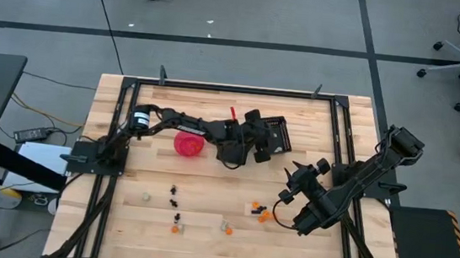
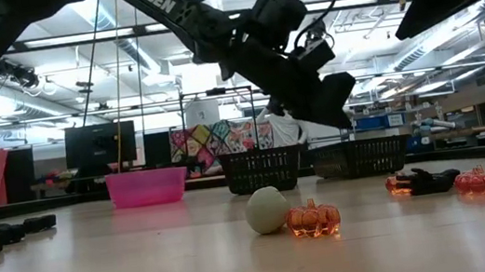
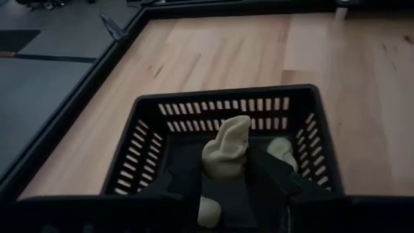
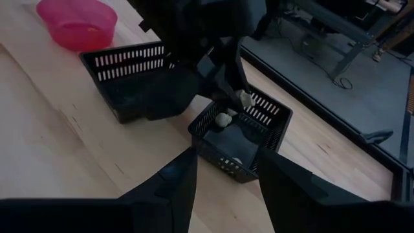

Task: Sort Halloween decoration
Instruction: Put the white skull toy into the right black bin, then put the orange pumpkin toy into the red bowl

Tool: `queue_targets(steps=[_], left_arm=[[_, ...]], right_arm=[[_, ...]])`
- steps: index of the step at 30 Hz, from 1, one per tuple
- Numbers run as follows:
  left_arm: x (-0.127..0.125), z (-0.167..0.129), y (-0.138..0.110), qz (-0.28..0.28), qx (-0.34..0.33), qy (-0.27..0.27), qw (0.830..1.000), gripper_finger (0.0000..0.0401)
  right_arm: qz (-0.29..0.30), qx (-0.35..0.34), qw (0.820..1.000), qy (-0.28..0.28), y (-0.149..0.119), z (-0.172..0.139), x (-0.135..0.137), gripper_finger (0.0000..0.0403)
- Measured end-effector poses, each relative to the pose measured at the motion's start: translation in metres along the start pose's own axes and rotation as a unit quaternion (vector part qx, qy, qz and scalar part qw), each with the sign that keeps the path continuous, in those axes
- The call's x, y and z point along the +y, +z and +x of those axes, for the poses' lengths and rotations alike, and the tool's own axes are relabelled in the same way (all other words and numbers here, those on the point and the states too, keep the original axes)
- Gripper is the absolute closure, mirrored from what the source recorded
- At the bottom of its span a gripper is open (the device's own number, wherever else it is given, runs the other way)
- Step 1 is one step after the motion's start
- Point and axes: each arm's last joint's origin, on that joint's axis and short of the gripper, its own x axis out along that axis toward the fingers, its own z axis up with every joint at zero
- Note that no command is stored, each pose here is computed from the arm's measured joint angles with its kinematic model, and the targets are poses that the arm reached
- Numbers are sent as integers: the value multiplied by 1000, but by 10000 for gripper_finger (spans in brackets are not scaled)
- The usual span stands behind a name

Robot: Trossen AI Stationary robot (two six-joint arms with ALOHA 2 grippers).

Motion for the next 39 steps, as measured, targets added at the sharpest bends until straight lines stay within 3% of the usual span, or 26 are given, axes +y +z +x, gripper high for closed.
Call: queue_targets(steps=[22,27,33,39], left_arm=[[-3,-5,3,22,0,-32,999,217],[-25,-34,19,141,-12,-61,988,224],[-69,-87,20,272,-31,-113,955,245],[-112,-144,-5,304,4,-188,934,252]], right_arm=[[0,-1,1000,2,0,0,0,238],[-7,-4,1000,10,-3,-5,0,238],[-30,-19,999,32,-7,-13,3,238],[-80,8,992,93,-12,-20,18,238]])
